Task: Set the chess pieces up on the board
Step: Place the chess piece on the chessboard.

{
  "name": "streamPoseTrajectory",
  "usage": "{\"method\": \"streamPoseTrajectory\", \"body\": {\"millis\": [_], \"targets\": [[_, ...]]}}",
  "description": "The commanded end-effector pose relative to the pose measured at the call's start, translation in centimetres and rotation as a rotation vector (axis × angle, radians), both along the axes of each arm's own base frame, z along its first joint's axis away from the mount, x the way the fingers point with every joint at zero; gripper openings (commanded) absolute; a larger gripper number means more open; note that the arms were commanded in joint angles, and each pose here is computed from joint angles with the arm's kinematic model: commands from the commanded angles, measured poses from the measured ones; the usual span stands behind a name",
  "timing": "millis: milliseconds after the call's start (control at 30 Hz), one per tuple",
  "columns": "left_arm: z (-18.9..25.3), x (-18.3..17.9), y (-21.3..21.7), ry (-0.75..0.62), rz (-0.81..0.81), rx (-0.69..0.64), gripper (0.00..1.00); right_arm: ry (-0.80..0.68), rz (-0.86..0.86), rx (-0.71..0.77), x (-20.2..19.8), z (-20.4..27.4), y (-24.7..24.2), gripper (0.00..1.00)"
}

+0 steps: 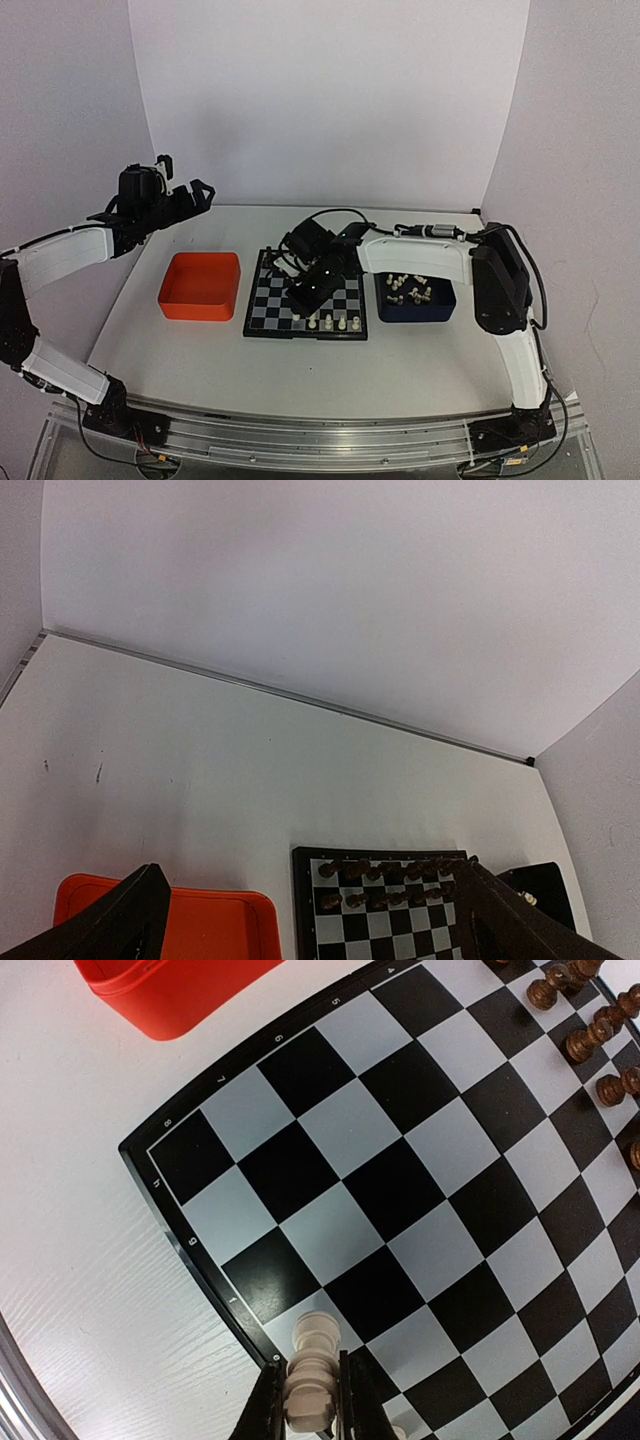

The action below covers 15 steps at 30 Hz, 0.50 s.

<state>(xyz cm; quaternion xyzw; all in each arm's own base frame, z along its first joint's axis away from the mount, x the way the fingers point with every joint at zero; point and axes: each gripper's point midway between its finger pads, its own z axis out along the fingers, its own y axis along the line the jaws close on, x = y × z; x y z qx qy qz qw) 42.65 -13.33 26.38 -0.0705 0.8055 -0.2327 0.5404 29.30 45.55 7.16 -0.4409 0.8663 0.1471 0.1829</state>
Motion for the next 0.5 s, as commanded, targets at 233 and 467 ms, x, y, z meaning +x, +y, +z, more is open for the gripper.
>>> {"method": "streamPoseTrajectory", "body": {"millis": [233, 467], "targets": [[1.42, -0.55, 0.30, -0.042, 0.008, 0.004, 1.00, 0.008, 0.039, -0.003, -0.35, 0.37, 0.09, 0.00], [1.42, -0.65, 0.35, -0.042, 0.011, -0.003, 1.00, 0.022, 0.045, -0.002, -0.62, 0.09, 0.14, 0.00]]}}
